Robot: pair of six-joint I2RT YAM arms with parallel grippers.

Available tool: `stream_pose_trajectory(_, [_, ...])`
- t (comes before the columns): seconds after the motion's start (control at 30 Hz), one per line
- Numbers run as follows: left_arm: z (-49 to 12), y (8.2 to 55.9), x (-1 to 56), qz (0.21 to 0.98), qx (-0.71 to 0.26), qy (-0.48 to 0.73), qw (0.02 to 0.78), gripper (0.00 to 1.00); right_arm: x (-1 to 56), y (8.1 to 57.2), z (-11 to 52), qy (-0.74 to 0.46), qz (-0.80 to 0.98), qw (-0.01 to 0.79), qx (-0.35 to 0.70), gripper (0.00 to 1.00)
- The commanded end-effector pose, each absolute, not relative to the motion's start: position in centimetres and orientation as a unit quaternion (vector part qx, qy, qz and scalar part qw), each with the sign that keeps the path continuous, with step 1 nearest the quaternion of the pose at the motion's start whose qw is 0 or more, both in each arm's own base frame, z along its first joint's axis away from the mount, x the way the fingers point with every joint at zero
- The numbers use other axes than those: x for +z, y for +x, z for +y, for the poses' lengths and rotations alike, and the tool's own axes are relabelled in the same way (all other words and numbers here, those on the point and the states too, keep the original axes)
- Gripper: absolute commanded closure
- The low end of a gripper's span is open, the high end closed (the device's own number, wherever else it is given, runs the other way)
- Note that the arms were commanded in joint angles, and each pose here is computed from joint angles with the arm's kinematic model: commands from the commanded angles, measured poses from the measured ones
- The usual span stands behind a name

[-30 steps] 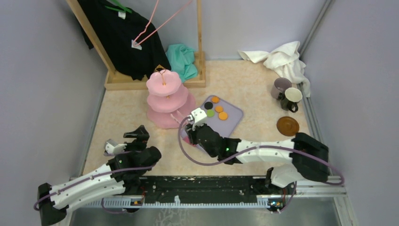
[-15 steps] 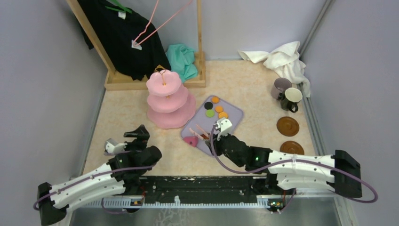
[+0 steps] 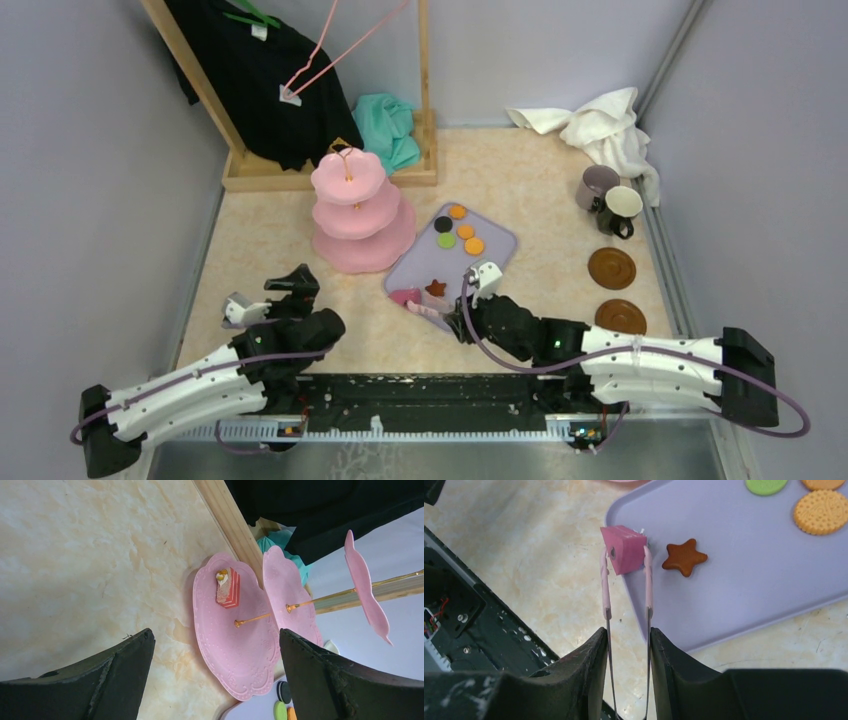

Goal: Serve the afternoon tea

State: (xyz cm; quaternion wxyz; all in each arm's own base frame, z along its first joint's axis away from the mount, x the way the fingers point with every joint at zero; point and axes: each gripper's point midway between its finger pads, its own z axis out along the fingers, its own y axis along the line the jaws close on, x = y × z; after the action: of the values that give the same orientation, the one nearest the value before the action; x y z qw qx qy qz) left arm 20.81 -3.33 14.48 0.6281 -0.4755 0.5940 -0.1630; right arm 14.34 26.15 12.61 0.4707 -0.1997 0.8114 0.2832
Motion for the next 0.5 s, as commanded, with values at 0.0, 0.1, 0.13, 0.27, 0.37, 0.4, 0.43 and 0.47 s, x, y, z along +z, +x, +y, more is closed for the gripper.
stream_pose_trajectory(0.0, [-2.3,20.5,15.6,0.587,-0.143,-0.461,0.650,0.01,13.9,13.9,26.8,-0.183,0.800,0.473,0.320,0.65])
stream_pose_trajectory(0.1, [-2.2,20.6,15.6,0.586,-0.143,-0.461,0.650,0.01,13.6,13.7,26.7,-0.183,0.802,0.470,0.320,0.65])
stream_pose_trajectory(0.13, [-2.3,20.6,15.5,0.587,-0.144,-0.461,0.650,0.01,13.5,13.7,26.7,-0.183,0.803,0.469,0.320,0.64])
stream_pose_trajectory(0.27, [-2.3,20.6,15.5,0.587,-0.143,-0.461,0.649,0.01,13.2,13.7,26.8,-0.184,0.802,0.469,0.320,0.64])
stream_pose_trajectory(0.37, [-2.3,20.6,15.4,0.588,-0.144,-0.462,0.649,0.01,13.0,13.8,27.0,-0.185,0.803,0.468,0.320,0.64])
stream_pose_trajectory(0.4, [-2.3,20.6,15.4,0.588,-0.143,-0.461,0.649,0.01,12.9,13.8,27.1,-0.186,0.803,0.467,0.320,0.64])
stream_pose_trajectory(0.43, [-2.3,20.6,15.4,0.588,-0.143,-0.461,0.650,0.01,12.7,13.7,27.1,-0.188,0.804,0.463,0.321,0.64])
stream_pose_trajectory(0.47, [-2.3,20.5,15.4,0.588,-0.142,-0.461,0.650,0.01,12.4,13.5,27.2,-0.191,0.806,0.459,0.321,0.64])
